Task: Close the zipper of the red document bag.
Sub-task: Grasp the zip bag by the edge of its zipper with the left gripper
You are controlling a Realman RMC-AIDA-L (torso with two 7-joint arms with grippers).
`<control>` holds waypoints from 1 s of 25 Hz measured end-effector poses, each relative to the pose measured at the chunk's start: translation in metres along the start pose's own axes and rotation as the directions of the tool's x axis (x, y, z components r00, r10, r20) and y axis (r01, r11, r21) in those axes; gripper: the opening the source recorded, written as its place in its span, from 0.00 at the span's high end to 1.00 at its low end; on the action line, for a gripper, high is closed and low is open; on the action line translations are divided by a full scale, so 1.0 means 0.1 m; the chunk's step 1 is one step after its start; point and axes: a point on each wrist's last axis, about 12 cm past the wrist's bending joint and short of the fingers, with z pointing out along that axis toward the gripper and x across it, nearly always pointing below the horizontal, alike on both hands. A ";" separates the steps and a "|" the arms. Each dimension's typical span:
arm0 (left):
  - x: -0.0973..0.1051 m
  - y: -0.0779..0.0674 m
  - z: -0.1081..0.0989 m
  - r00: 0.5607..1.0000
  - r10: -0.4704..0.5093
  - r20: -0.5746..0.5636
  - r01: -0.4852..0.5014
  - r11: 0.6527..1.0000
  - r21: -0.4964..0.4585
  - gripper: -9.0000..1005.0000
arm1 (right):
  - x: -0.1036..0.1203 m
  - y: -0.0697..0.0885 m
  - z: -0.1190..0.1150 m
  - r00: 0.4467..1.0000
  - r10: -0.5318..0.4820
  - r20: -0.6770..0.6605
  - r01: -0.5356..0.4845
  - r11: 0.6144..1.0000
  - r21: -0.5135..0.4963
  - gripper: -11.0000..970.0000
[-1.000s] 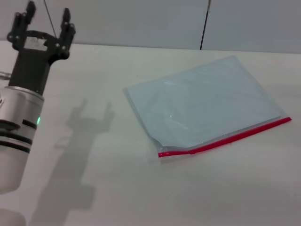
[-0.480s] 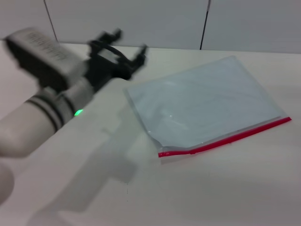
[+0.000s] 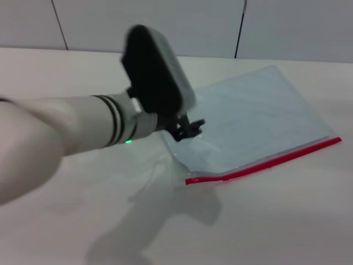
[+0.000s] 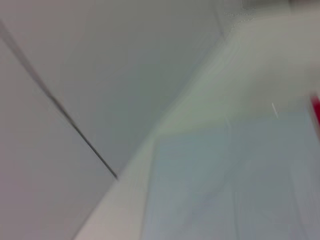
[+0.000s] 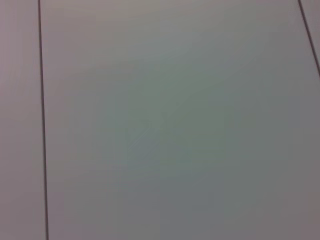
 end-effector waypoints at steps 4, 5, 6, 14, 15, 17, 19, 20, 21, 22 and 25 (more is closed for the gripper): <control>-0.14 -0.13 -0.03 0.982 0.165 -0.095 -0.164 0.986 0.024 0.31 | 0.01 0.01 0.03 1.000 0.001 -0.011 -0.001 1.000 -0.003 0.08; -0.21 -0.21 -0.07 0.970 0.219 -0.110 -0.213 0.975 0.061 0.31 | 0.01 0.01 0.03 1.000 0.000 -0.013 0.000 1.000 -0.003 0.08; -0.21 -0.21 -0.07 0.970 0.219 -0.110 -0.213 0.975 0.061 0.31 | 0.01 0.01 0.03 1.000 0.000 -0.014 0.000 1.000 -0.003 0.08; -0.32 -0.61 -0.14 0.927 0.364 -0.091 -0.342 0.920 0.192 0.32 | 0.01 0.01 0.04 1.000 -0.001 -0.016 0.001 1.000 -0.003 0.08; -0.29 -0.63 -0.13 0.924 0.369 -0.096 -0.345 0.917 0.201 0.32 | 0.01 0.01 0.04 1.000 -0.001 -0.016 0.001 1.000 -0.004 0.08; -0.23 -0.66 -0.08 0.920 0.375 -0.110 -0.347 0.913 0.214 0.32 | 0.01 0.01 0.04 1.000 -0.001 -0.016 0.001 1.000 -0.003 0.08; -0.17 -0.68 -0.04 0.917 0.379 -0.123 -0.346 0.911 0.222 0.32 | 0.01 0.00 0.04 1.000 -0.001 -0.015 0.001 1.000 -0.001 0.08; -0.15 -0.69 -0.03 0.916 0.383 -0.124 -0.349 0.909 0.227 0.32 | 0.01 0.00 0.04 1.000 -0.001 -0.015 0.001 1.000 0.000 0.08; -0.14 -0.71 -0.02 0.914 0.387 -0.122 -0.354 0.907 0.229 0.32 | 0.01 0.00 0.04 1.000 0.000 -0.014 0.001 1.000 0.001 0.08; -0.13 -0.72 0.00 0.913 0.391 -0.118 -0.358 0.905 0.231 0.33 | 0.01 0.00 0.04 1.000 0.000 -0.014 0.000 1.000 0.001 0.08; -0.11 -0.74 0.01 0.910 0.401 -0.105 -0.370 0.901 0.227 0.33 | 0.01 0.00 0.04 1.000 -0.001 -0.014 0.001 1.000 0.001 0.08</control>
